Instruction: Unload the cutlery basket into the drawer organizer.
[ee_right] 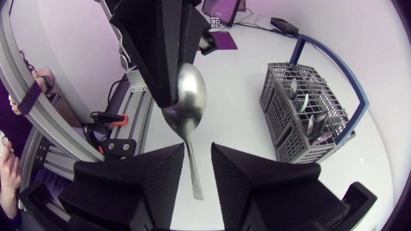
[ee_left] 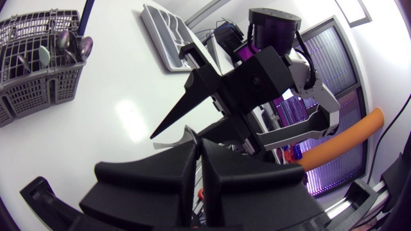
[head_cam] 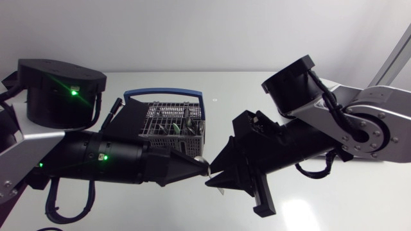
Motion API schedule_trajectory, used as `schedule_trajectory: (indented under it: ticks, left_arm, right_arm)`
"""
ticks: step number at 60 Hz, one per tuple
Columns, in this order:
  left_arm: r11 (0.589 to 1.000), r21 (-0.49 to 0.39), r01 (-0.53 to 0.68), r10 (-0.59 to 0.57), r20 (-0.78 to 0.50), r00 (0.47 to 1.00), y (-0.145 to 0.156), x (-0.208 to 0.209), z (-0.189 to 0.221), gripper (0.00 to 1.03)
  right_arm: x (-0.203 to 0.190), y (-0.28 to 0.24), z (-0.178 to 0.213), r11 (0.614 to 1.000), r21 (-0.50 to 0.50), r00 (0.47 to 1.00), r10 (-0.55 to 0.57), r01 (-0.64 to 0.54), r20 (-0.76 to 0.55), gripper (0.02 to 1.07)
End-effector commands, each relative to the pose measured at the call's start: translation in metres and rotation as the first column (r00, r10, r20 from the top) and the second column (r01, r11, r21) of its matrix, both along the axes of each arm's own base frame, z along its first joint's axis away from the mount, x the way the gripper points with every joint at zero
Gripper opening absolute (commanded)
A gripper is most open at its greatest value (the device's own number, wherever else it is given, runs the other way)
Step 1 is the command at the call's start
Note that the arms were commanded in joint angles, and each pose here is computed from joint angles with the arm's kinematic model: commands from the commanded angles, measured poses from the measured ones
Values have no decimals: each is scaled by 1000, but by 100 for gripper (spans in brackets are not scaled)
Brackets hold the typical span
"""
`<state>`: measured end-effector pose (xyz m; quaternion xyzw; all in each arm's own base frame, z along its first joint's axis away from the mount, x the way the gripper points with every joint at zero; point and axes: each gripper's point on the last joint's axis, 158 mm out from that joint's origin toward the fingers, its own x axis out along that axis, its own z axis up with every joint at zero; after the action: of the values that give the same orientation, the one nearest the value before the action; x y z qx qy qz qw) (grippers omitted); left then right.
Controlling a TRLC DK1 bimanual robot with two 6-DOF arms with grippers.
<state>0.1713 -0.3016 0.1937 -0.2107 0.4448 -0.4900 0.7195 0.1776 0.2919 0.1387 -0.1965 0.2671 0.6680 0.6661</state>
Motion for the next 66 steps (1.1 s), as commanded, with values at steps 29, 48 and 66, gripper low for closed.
schedule_trajectory:
  ticks: [29,48,66]
  left_arm:
    - [998,-47,-30,29,-17,999,2,12,20,6]
    - [989,-105,-109,110,2,994,10,39,50,40]
    - [948,-72,-309,303,-84,949,46,102,64,49]
  right_arm:
    - [-3,5,-5,1000,-1,999,26,-26,-23,8]
    - [-6,3,-13,999,-26,998,29,-30,-48,8]
    - [-4,-12,-26,997,-81,998,5,-10,-66,8]
